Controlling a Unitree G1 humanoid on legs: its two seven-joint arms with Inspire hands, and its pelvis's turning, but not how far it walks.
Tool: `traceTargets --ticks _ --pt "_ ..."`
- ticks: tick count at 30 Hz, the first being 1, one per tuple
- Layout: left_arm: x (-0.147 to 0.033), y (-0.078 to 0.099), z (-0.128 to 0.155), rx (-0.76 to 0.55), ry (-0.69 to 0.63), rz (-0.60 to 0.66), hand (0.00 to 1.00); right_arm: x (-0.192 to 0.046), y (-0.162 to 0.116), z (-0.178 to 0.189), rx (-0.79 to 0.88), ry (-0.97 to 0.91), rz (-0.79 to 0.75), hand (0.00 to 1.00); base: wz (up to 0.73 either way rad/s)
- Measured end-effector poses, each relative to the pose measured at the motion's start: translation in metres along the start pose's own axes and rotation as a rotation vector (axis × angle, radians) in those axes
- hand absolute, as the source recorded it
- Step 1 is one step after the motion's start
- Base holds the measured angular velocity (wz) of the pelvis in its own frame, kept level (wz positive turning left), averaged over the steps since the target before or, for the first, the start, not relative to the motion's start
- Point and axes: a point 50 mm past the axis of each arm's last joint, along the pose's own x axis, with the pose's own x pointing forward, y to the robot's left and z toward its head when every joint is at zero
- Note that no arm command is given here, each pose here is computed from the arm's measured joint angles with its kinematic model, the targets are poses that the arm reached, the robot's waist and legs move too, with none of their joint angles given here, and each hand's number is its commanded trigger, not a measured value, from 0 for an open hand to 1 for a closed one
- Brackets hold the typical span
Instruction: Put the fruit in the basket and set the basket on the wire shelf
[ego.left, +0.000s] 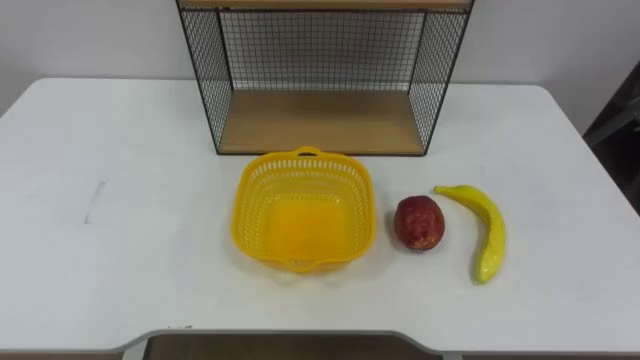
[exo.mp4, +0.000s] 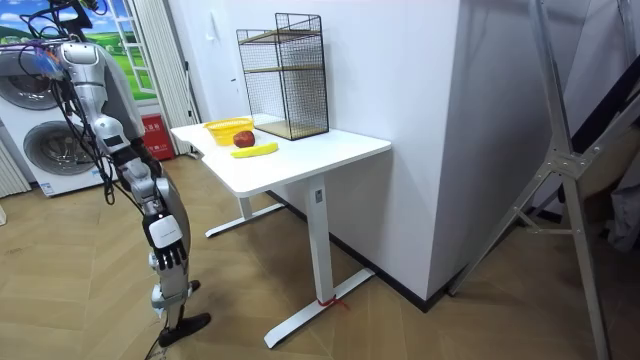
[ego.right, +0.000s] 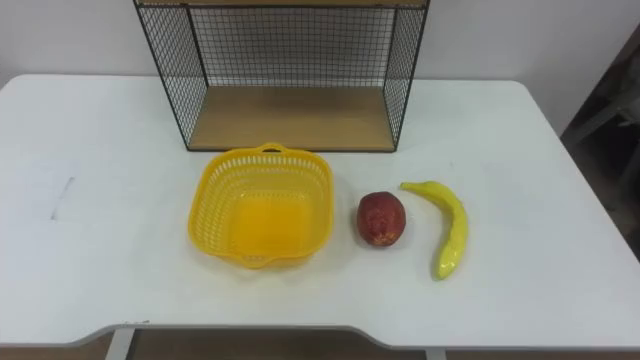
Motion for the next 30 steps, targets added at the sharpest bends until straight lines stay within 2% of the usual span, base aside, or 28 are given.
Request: traceTargets --ticks 18,25,30 --pt "0.0 0.001 0.003 0.001 -0.023 0.002 0.0 0.0 -0.003 0.007 0.012 -0.032 -0.01 0.0 0.0" --pt "0.0 0.002 0.004 -0.005 -0.033 0.008 0.0 0.001 -0.003 0.004 0.18 -0.025 -0.027 0.0 -0.04" --pt "0.0 0.003 0.005 -0.026 -0.048 0.016 0.0 0.001 -0.003 -0.007 0.421 0.011 -0.064 0.0 0.0"
